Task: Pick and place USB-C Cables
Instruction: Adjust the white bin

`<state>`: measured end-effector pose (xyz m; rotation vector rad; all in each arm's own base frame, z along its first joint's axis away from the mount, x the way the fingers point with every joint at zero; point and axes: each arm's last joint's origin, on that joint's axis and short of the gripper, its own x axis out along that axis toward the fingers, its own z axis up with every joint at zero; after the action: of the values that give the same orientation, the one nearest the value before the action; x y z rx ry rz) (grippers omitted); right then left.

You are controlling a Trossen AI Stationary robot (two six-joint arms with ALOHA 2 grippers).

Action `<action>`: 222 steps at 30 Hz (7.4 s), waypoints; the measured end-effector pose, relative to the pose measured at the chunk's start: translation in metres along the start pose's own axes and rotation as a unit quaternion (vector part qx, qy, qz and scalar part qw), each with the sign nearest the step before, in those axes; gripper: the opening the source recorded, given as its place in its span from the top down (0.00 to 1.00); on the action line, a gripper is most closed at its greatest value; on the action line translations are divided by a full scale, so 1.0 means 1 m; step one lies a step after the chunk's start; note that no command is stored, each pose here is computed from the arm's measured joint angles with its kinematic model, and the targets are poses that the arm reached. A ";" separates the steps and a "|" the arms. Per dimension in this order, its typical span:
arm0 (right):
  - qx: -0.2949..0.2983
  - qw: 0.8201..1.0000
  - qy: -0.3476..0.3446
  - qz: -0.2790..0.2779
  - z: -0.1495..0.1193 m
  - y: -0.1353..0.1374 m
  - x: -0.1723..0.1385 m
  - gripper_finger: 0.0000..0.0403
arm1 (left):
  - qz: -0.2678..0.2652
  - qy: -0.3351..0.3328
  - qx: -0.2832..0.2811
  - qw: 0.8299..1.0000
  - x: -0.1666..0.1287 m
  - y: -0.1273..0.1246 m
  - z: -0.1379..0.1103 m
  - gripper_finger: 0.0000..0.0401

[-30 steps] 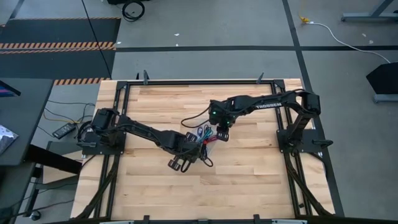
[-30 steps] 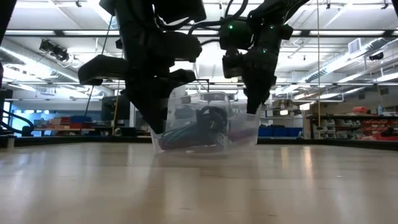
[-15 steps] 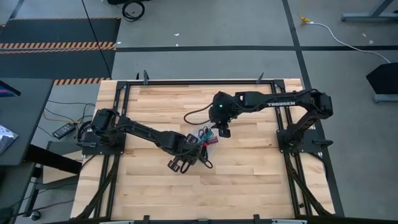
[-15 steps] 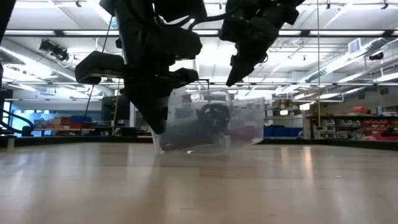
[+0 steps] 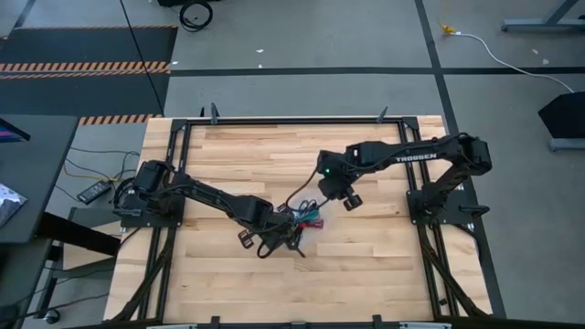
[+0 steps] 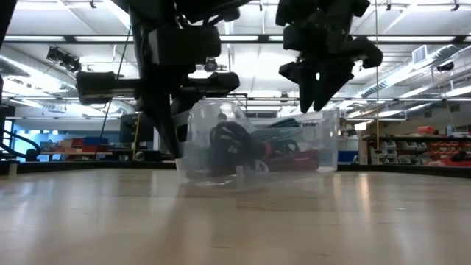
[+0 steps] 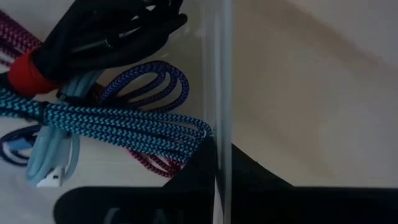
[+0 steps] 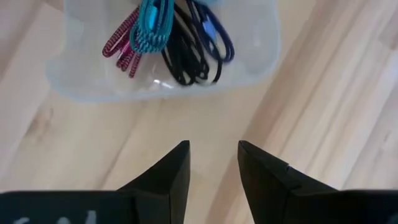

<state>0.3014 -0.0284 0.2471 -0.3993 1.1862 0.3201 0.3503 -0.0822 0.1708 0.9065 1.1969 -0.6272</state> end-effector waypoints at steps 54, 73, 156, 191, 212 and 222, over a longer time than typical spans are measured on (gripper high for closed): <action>-0.143 0.990 0.009 -0.008 0.021 0.058 0.009 0.66 | 0.026 0.113 0.270 0.956 0.007 0.051 -0.066 0.94; -0.117 0.991 0.012 -0.056 0.017 0.053 0.017 0.66 | 0.078 0.190 0.249 0.946 0.000 0.058 -0.065 0.91; 0.262 0.961 0.018 -0.083 -0.035 0.044 0.033 0.67 | 0.065 0.084 -0.467 0.878 -0.012 0.012 -0.047 0.71; 0.249 0.968 0.028 -0.018 -0.024 0.033 0.099 1.00 | 0.086 0.025 -0.472 0.877 -0.001 0.047 -0.078 1.00; 0.249 0.968 0.028 -0.035 -0.027 0.022 0.097 1.00 | 0.088 0.030 -0.472 0.876 0.000 0.052 -0.085 0.99; 0.249 0.968 0.026 -0.031 -0.027 0.022 0.097 0.99 | 0.087 0.032 -0.474 0.876 0.000 0.052 -0.086 0.99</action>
<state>0.3029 -0.0177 0.1448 -0.0045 1.2539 -0.0494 0.3489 0.0180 0.1754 0.1813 1.2594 0.1726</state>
